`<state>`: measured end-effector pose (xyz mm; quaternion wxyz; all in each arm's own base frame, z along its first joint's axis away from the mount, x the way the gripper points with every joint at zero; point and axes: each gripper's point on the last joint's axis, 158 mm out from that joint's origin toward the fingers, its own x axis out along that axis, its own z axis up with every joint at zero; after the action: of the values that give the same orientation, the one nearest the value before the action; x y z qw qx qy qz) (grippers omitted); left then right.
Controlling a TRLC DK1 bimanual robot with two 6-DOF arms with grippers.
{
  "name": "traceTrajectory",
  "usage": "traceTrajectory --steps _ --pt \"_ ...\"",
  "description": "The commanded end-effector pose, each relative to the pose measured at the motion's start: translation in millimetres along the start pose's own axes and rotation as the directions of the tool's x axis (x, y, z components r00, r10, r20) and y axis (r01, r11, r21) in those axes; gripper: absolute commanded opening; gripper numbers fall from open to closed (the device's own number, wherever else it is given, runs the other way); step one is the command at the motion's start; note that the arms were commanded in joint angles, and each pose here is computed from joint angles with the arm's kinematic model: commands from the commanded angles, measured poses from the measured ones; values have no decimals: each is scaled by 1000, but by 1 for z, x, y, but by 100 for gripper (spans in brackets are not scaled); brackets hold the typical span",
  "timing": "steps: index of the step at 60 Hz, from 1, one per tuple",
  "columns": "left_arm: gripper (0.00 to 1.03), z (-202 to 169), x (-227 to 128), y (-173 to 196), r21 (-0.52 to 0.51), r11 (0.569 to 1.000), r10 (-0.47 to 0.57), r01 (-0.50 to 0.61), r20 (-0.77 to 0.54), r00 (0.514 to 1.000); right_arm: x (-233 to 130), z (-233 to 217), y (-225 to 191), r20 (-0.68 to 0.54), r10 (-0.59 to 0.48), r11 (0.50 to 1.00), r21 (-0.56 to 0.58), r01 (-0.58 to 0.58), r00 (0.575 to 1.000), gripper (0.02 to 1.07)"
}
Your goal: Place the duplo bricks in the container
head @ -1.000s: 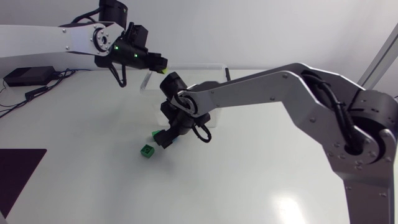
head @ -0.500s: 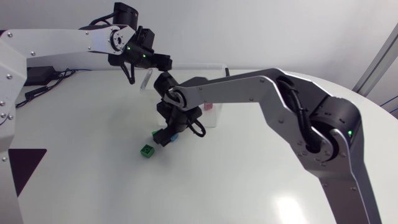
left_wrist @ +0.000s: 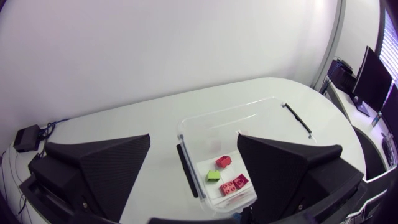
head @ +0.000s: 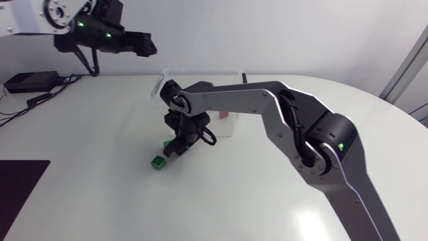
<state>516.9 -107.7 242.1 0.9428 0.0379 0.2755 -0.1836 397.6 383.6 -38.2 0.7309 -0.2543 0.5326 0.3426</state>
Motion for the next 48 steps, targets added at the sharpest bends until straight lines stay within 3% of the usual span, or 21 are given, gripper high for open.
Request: traceTrajectory --steps 1,5,16,31,48 --pt "99 -28 -15 -1 25 1000 -5 6 -42 999 10 -8 5 -31 12 1000 -23 -12 999 20" --pt "99 -47 -25 4 43 999 7 -5 -48 999 8 -9 5 -25 12 1000 -21 -13 1000 13" --pt "99 -113 -37 9 76 995 -49 59 -134 990 -23 -10 11 28 9 1000 -9 -8 1000 13" --pt "98 -213 -17 -6 153 970 -139 190 -294 946 -109 3 7 168 -17 1000 27 12 986 13" --pt "96 -265 15 -62 181 916 -257 359 -423 869 -203 32 -17 364 -66 992 124 22 929 13"
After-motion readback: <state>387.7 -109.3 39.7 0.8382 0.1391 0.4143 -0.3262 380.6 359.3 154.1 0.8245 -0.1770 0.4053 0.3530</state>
